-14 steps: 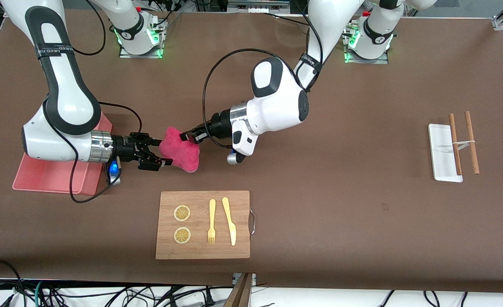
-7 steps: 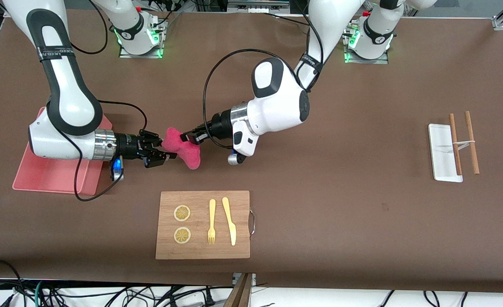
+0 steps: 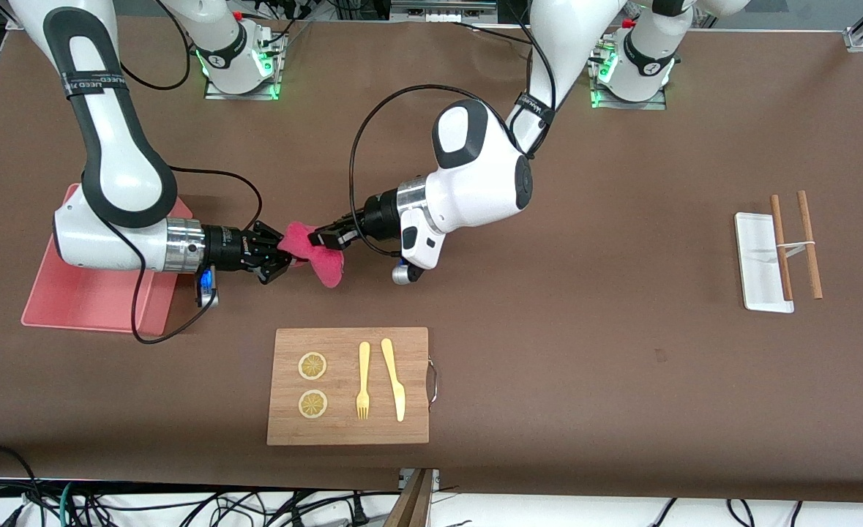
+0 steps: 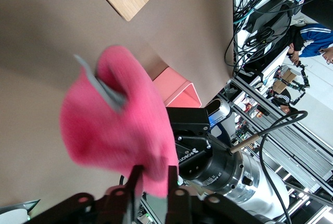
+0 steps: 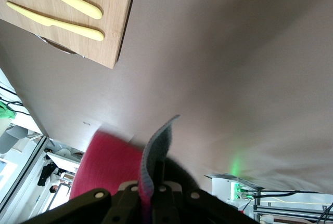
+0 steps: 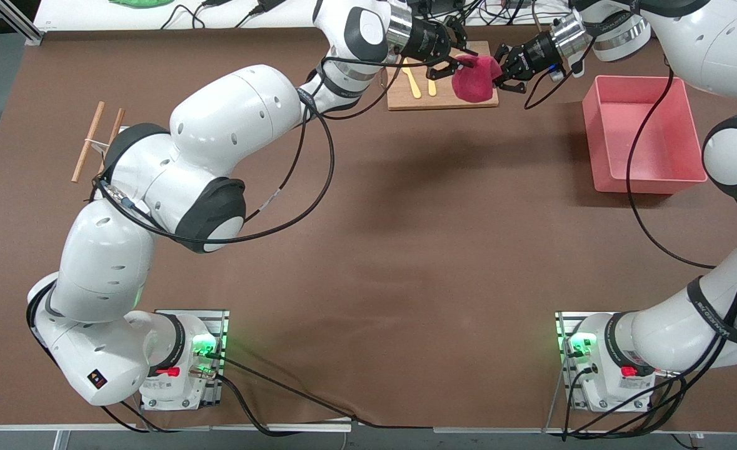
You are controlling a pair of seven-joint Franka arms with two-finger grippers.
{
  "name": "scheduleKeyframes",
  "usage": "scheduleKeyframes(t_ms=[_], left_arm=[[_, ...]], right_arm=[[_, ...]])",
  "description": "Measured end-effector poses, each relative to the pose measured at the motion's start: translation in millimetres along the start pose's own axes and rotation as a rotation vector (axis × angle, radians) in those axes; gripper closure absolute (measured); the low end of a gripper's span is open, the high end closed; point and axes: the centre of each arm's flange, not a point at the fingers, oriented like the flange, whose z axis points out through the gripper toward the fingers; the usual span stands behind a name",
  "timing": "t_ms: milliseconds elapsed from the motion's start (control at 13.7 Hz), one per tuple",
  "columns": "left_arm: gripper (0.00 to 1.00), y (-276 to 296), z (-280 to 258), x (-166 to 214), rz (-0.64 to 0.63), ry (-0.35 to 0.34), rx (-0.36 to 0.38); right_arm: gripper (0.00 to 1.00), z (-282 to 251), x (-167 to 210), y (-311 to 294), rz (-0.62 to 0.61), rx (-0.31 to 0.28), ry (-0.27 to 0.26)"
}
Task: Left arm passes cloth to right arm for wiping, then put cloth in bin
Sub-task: 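Grasp the cloth edge with the right gripper from the left gripper, then release the cloth with the left gripper and withdraw it to rest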
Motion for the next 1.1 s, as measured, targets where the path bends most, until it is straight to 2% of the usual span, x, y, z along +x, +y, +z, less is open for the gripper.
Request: scheduleKeyframes(t_ms=[365,439,512,658,804,950,1096], left_arm=[[0.17,1.2,-1.1,0.1,0.012,0.001,-0.002],[0.05,1.5,-1.4,0.3,0.012,0.002,-0.003],[0.00,2.7,-2.8,0.8,0.013,0.005,-0.006],[0.00,11.3,-13.9,4.2,0.024,0.023,-0.020],[0.00,24.7,-38.1,11.0,0.084,0.089,-0.006],[0.00,33.4,-69.1,16.7,0.169,0.182,0.053],[0.00,44.6,-115.1,19.5,0.218,0.214,0.129]], right_arm=[[0.98,1.6,-1.1,0.0,-0.008,-0.008,0.003],[0.98,4.6,-2.7,0.4,-0.020,-0.024,0.010],[0.98,8.4,-4.5,1.5,-0.047,-0.054,0.025],[0.98,16.6,-6.5,5.5,-0.145,-0.141,0.070],[0.98,22.2,-6.2,10.1,-0.247,-0.230,0.115],[0.98,28.9,-7.0,14.1,-0.331,-0.317,0.152],[0.98,44.3,-16.6,16.6,-0.420,-0.426,0.191]])
